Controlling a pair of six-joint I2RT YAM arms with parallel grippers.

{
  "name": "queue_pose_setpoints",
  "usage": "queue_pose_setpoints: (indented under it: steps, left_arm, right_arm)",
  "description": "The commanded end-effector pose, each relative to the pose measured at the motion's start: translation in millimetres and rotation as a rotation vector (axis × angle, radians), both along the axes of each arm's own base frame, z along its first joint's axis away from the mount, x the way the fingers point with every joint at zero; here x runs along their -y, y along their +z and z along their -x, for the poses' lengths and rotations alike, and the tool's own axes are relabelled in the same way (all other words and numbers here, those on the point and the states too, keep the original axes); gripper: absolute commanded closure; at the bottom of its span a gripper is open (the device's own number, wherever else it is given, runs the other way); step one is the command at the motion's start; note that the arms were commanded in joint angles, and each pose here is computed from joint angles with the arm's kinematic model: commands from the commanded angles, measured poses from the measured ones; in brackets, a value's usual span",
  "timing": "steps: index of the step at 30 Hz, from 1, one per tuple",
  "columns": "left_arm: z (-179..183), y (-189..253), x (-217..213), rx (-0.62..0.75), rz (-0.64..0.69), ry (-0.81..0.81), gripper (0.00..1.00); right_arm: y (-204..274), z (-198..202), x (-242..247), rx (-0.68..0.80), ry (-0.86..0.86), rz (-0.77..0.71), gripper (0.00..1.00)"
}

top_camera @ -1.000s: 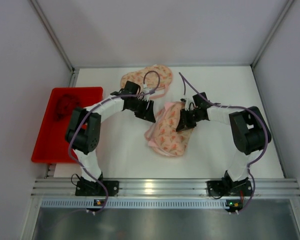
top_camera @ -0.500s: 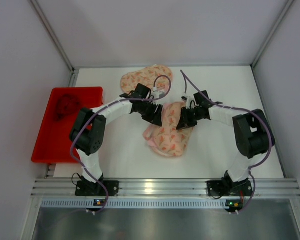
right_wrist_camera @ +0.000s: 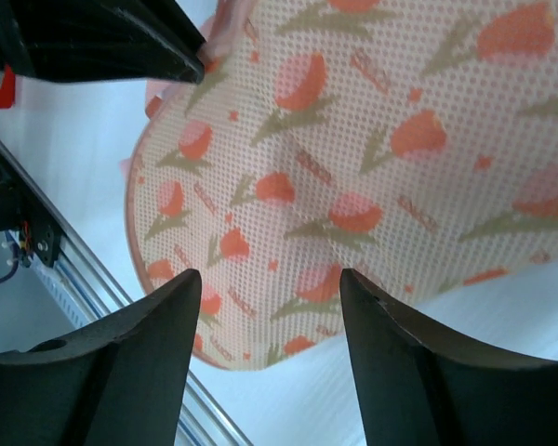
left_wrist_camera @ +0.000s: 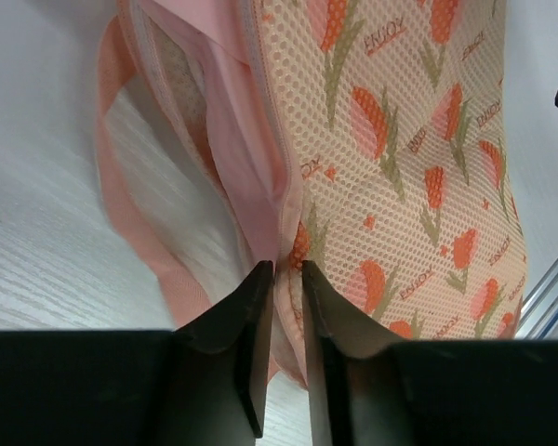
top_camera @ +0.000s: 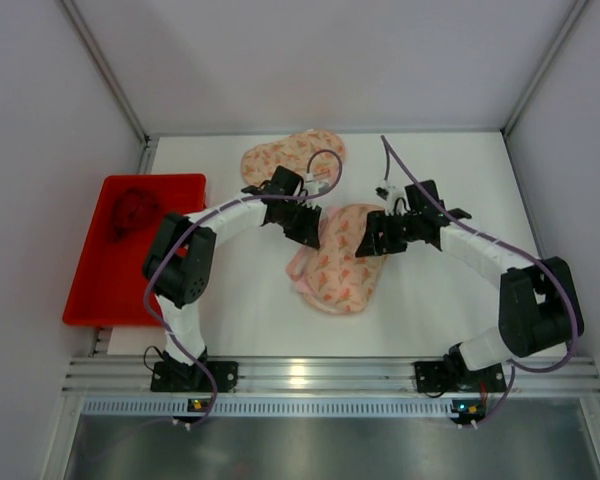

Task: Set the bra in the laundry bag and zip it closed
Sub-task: Adjust the laundry bag at the center of the board.

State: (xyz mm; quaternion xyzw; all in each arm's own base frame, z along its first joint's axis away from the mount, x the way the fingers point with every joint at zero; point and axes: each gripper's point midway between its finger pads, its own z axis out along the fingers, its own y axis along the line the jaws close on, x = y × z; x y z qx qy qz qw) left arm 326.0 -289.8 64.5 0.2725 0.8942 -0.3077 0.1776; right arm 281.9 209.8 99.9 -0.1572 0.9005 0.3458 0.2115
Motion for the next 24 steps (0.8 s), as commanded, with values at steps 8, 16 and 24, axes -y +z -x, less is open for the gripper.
queue_pose_setpoints:
  steps: [8,16,24]
  left_arm:
    - [-19.6,21.9,4.0,0.050,0.069,0.046,1.00]
    - [-33.3,-19.7,-20.9,-0.023,0.047,0.143,1.00]
    - [-31.2,-75.5,-30.1,-0.149,-0.009,0.188,1.00]
  right_arm:
    - [-27.8,3.8,63.5,-0.127,-0.264,-0.092,0.28]
    - [-48.5,2.0,66.3,-0.223,-0.301,-0.136,0.30]
    - [-56.2,0.5,60.6,-0.230,-0.298,-0.183,0.33]
